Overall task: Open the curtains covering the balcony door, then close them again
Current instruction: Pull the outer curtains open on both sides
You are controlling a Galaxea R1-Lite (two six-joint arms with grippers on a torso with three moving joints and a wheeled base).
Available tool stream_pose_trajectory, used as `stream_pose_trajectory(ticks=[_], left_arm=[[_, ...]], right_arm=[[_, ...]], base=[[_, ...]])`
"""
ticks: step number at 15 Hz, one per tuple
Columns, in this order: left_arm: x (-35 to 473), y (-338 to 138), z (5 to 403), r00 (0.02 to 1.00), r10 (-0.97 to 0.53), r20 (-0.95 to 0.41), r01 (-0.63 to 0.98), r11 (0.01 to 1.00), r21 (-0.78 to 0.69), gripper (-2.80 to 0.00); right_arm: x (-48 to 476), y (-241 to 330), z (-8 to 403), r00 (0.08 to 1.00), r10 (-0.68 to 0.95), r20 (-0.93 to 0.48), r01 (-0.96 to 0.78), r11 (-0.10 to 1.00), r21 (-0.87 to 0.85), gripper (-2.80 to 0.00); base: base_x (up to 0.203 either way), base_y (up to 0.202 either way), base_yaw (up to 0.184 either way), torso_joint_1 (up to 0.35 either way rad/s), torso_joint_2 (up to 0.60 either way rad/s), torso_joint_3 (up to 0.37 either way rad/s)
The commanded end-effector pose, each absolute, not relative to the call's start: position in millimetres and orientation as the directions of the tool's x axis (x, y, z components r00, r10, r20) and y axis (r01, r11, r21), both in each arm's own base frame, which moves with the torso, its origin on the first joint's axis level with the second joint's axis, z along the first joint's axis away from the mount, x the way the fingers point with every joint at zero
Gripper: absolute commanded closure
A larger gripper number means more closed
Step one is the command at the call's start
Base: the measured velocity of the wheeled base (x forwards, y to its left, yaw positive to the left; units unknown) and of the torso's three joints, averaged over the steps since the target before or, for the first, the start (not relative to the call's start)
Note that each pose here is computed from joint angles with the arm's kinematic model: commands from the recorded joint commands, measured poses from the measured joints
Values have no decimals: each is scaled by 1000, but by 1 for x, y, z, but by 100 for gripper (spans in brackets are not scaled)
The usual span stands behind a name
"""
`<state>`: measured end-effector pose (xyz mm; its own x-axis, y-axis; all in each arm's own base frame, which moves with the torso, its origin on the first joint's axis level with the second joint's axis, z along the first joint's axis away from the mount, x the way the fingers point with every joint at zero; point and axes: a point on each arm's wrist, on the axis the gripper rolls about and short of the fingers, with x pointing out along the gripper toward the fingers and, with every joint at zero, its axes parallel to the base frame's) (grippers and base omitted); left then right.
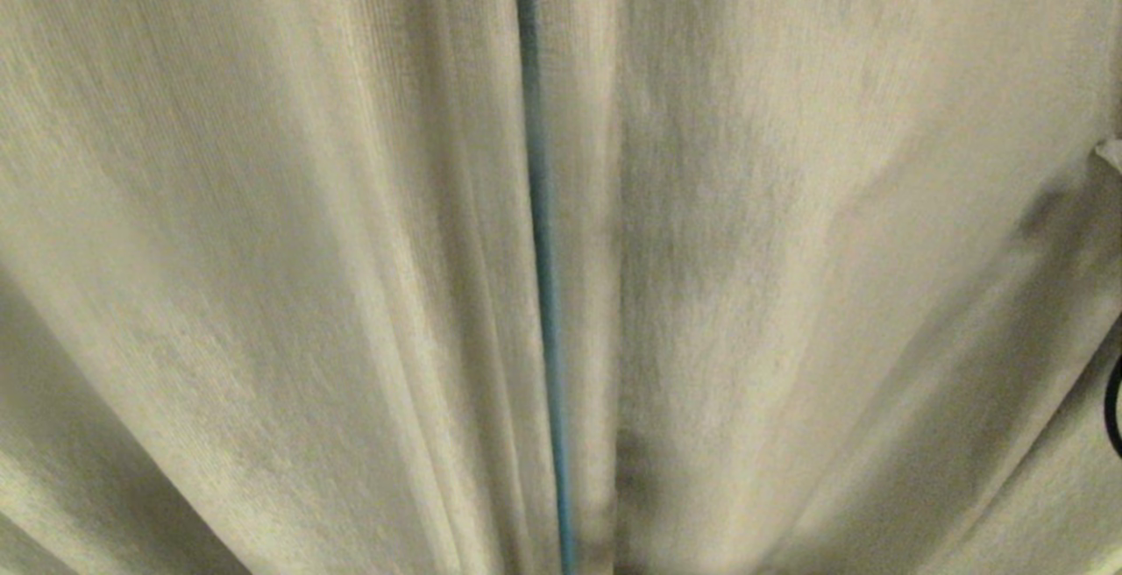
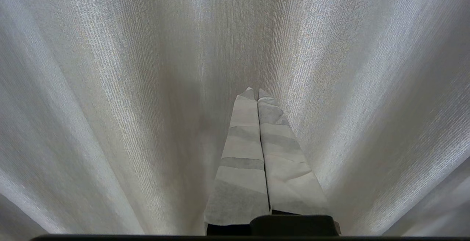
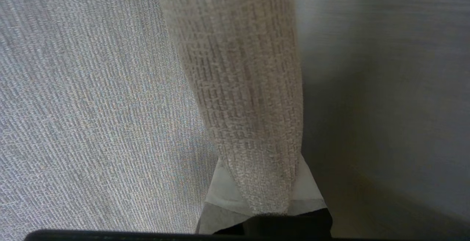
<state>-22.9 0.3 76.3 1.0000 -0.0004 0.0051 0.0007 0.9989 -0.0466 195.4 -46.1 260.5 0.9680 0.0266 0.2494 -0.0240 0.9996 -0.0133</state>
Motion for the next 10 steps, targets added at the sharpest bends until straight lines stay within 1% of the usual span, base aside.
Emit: stream_pose_trajectory(ticks=[1,10], left_arm=[[-23,0,76,1000,0,6,0,999,-48,0],[-23,0,76,1000,0,6,0,999,-48,0]], right_arm=[[191,-61,263,965,-47,259,52,999,-15,0],[205,-127,270,926,-274,260,283,959,4,0]], base=[[0,0,0,0,0,0],[0,0,0,0,0,0]])
